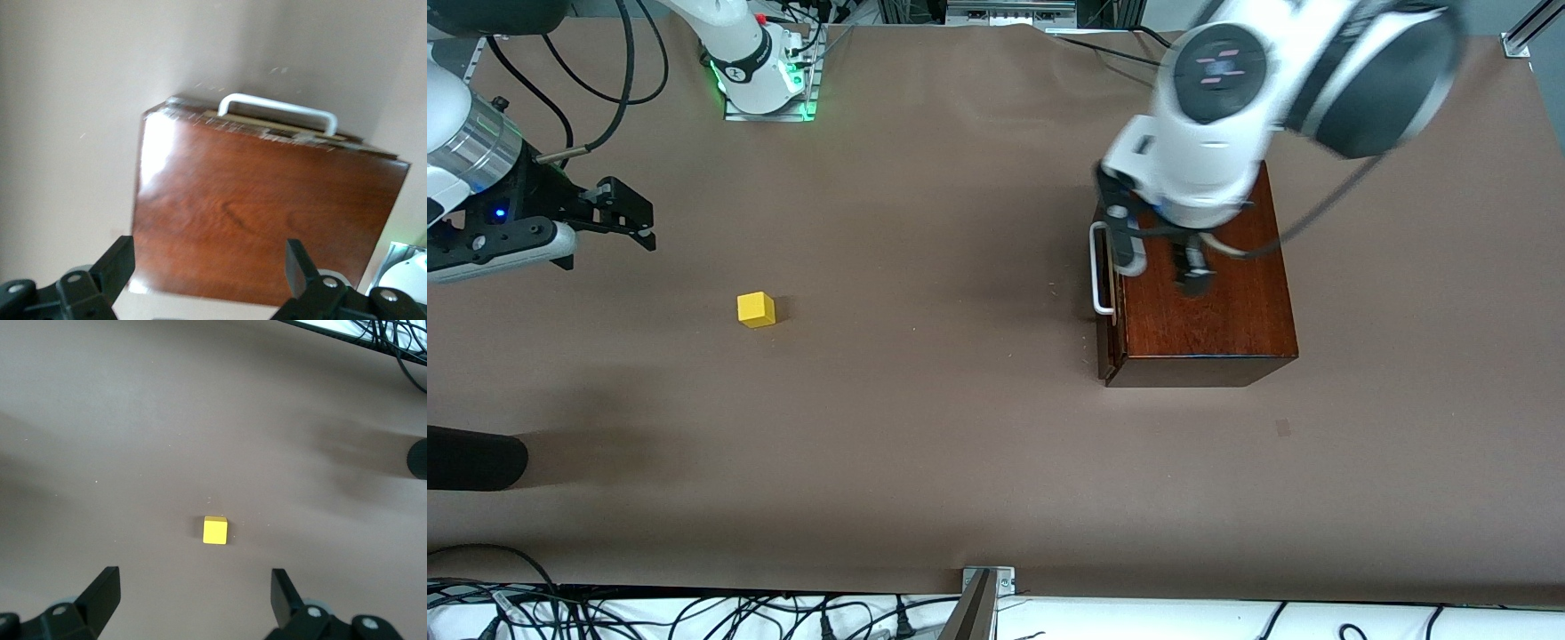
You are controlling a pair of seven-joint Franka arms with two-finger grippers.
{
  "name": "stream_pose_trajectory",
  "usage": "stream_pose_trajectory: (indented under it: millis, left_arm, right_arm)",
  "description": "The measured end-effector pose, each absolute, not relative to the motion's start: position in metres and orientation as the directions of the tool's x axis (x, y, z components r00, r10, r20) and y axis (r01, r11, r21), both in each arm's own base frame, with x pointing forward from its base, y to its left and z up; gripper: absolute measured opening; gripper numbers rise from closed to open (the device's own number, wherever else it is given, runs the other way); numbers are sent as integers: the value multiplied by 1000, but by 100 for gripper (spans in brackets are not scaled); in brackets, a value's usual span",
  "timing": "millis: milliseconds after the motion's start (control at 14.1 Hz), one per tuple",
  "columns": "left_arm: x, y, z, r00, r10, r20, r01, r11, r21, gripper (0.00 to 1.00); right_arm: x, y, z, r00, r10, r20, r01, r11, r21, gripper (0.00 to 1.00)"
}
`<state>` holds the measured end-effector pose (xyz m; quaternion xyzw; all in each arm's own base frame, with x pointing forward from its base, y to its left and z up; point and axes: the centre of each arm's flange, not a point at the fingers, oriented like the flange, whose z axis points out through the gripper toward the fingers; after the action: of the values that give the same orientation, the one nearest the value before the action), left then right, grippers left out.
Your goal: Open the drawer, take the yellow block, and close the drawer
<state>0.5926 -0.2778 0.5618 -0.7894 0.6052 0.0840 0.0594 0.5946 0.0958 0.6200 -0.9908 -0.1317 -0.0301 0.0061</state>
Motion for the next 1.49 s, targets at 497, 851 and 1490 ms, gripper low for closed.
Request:
stream_pose_trajectory:
  millis: [497, 851, 1490]
  left_arm:
    - [608, -177, 626, 784, -620, 6, -615, -779, -117, 100]
    - [580, -80, 610, 928, -372, -2, -372, -926, -59, 100]
    - [544, -35, 593, 986, -165, -20, -166, -984, -70, 100]
  right_arm:
    - [594, 97, 619, 963, 264, 54, 265, -964, -5, 100]
    - [590, 92, 616, 965, 262, 9, 262, -965, 16, 100]
    - [590, 88, 615, 965, 262, -3, 262, -963, 57, 100]
